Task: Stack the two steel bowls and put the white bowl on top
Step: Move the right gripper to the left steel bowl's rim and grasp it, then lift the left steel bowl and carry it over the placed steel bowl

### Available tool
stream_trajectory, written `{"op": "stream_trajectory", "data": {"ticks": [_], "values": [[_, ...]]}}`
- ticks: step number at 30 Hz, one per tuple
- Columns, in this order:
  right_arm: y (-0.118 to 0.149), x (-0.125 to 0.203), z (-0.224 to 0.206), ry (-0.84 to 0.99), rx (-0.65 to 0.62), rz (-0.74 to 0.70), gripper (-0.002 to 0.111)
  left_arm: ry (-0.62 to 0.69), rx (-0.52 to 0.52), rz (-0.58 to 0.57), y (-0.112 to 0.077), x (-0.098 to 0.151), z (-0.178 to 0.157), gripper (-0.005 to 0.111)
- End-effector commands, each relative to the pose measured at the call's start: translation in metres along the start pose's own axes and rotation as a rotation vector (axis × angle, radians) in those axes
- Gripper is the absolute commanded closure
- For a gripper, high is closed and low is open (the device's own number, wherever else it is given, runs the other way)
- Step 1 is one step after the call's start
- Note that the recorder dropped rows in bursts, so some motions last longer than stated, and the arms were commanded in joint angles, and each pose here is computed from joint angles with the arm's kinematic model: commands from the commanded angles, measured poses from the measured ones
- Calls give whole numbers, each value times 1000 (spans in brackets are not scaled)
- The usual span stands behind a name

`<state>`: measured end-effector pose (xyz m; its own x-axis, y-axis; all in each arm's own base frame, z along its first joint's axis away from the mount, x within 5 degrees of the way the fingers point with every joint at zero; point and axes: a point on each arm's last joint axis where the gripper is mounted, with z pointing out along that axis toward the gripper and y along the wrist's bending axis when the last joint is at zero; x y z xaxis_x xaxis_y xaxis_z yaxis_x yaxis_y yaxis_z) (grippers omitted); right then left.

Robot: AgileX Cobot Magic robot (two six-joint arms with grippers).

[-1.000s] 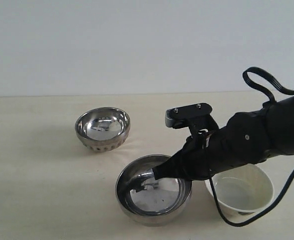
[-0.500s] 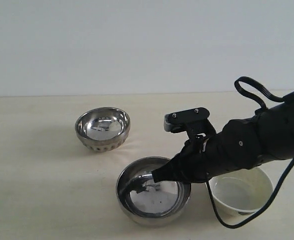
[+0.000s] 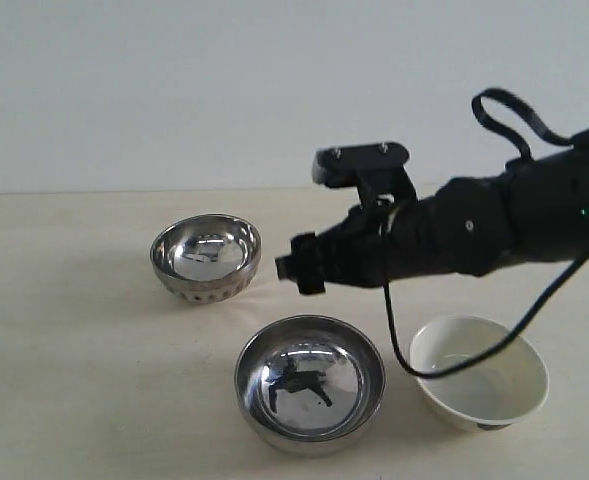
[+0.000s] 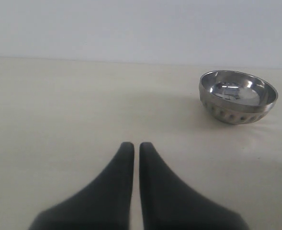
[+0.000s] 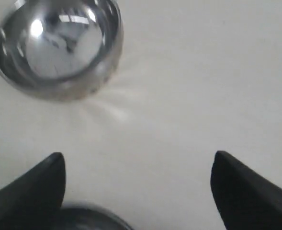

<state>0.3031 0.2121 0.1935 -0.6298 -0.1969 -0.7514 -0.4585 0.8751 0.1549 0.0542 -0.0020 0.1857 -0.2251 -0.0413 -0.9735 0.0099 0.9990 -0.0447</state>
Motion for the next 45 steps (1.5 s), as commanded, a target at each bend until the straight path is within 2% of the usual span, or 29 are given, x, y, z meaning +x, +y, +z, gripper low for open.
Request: {"op": "stream_trajectory", "data": {"ticks": [1, 5, 10, 20, 27, 30, 33, 36, 41, 45], "values": [[11, -41, -2, -84, -34, 78, 35, -7, 5, -4, 0, 0, 0, 103], [17, -65, 20, -85, -50, 126, 35, -7, 5, -4, 0, 0, 0, 103], [22, -74, 63, 5, -60, 169, 35, -7, 5, -4, 0, 0, 0, 103], [18, -53, 132, 37, -49, 285, 35, -7, 5, -4, 0, 0, 0, 103], [21, -41, 153, 37, -52, 308, 36, -7, 5, -4, 0, 0, 0, 103], [26, -43, 153, 16, -60, 302, 49, -7, 5, -4, 0, 0, 0, 103], [28, -44, 152, 14, -64, 301, 76, -7, 5, -4, 0, 0, 0, 103], [28, -44, 152, 20, -64, 281, 109, -7, 5, -4, 0, 0, 0, 103], [30, -50, 146, 10, -73, 293, 108, -7, 5, -4, 0, 0, 0, 103], [35, -69, 124, -5, -94, 281, 108, -7, 5, -4, 0, 0, 0, 103]]}}
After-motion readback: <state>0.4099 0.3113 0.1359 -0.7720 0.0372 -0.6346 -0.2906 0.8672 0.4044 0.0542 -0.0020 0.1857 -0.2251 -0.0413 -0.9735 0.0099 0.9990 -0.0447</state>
